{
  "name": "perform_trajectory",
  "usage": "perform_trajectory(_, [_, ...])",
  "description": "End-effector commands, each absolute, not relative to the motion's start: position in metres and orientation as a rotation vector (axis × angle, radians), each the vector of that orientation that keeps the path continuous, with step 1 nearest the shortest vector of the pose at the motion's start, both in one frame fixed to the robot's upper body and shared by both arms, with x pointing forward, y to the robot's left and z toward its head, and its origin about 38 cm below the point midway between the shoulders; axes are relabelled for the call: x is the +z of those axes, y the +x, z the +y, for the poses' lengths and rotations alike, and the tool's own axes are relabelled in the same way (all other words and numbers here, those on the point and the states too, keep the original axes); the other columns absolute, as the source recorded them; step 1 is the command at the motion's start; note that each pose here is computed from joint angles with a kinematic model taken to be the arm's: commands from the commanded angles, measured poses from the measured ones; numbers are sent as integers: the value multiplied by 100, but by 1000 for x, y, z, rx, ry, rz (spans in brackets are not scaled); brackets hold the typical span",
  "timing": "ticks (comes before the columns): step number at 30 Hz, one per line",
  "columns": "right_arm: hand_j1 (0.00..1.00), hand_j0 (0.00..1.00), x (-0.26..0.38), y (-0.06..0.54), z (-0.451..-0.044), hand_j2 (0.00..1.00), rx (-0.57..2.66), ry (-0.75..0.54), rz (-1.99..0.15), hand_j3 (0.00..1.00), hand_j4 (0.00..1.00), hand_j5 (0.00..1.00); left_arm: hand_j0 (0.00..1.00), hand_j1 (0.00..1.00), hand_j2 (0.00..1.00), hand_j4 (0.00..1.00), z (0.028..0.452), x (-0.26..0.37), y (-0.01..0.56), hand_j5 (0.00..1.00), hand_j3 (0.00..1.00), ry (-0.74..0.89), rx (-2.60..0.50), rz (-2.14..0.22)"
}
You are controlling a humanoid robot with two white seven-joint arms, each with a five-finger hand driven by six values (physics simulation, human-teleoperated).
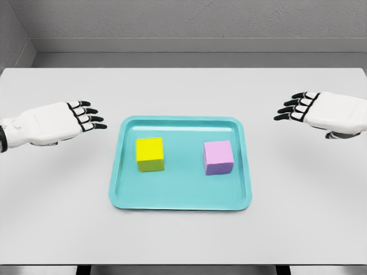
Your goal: Push two cubes
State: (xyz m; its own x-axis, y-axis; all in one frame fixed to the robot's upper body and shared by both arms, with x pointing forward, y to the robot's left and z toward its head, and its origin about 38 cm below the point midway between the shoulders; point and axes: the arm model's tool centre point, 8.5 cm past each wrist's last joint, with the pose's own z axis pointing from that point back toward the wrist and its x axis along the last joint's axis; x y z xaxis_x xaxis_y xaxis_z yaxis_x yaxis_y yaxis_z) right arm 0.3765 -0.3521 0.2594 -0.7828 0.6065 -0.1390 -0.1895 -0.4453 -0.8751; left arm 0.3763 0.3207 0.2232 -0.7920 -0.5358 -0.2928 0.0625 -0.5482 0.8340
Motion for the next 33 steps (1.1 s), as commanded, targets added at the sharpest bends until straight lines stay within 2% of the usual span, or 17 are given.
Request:
perform_trajectory(1, [100, 100, 257, 378, -357, 100, 2224, -601, -1267, 100, 100, 100, 100, 100, 100, 100, 317, 215, 375, 100, 100, 729, -2379, -1240])
perform_trajectory(5, [100, 100, 252, 380, -357, 100, 2222, -600, -1257, 100, 100, 100, 100, 100, 100, 100, 324, 218, 376, 100, 100, 740, -2368, -1229])
perform_trajectory(7, [95, 95, 250, 382, -361, 95, 2208, -601, -1246, 95, 95, 95, 100, 100, 100, 100, 325, 221, 377, 100, 100, 746, -2360, -1235])
perform_trajectory(10, [96, 96, 248, 381, -363, 96, 2207, -596, -1238, 96, 96, 96, 100, 100, 100, 100, 329, 232, 379, 100, 100, 779, -2335, -1256])
perform_trajectory(15, [99, 99, 248, 375, -358, 99, 2235, -586, -1234, 99, 99, 99, 100, 100, 100, 100, 368, 240, 387, 100, 100, 753, -2221, -1225])
perform_trajectory(18, [99, 99, 244, 379, -364, 99, 2216, -586, -1219, 99, 99, 99, 100, 100, 100, 100, 371, 238, 386, 100, 100, 749, -2220, -1210])
perform_trajectory(20, [86, 86, 242, 384, -371, 86, 2205, -605, -1190, 86, 86, 86, 100, 100, 100, 100, 371, 235, 385, 100, 100, 738, -2223, -1204])
perform_trajectory(25, [86, 86, 239, 384, -369, 86, 2233, -625, -1161, 86, 86, 86, 100, 100, 100, 100, 370, 232, 384, 100, 100, 729, -2226, -1200])
perform_trajectory(29, [73, 73, 241, 387, -370, 73, 2268, -676, -1118, 73, 73, 73, 100, 100, 100, 100, 370, 231, 384, 100, 100, 727, -2227, -1200])
perform_trajectory(33, [77, 77, 254, 389, -383, 77, 2243, -746, -1100, 77, 77, 77, 100, 100, 100, 100, 367, 227, 384, 100, 100, 718, -2234, -1196])
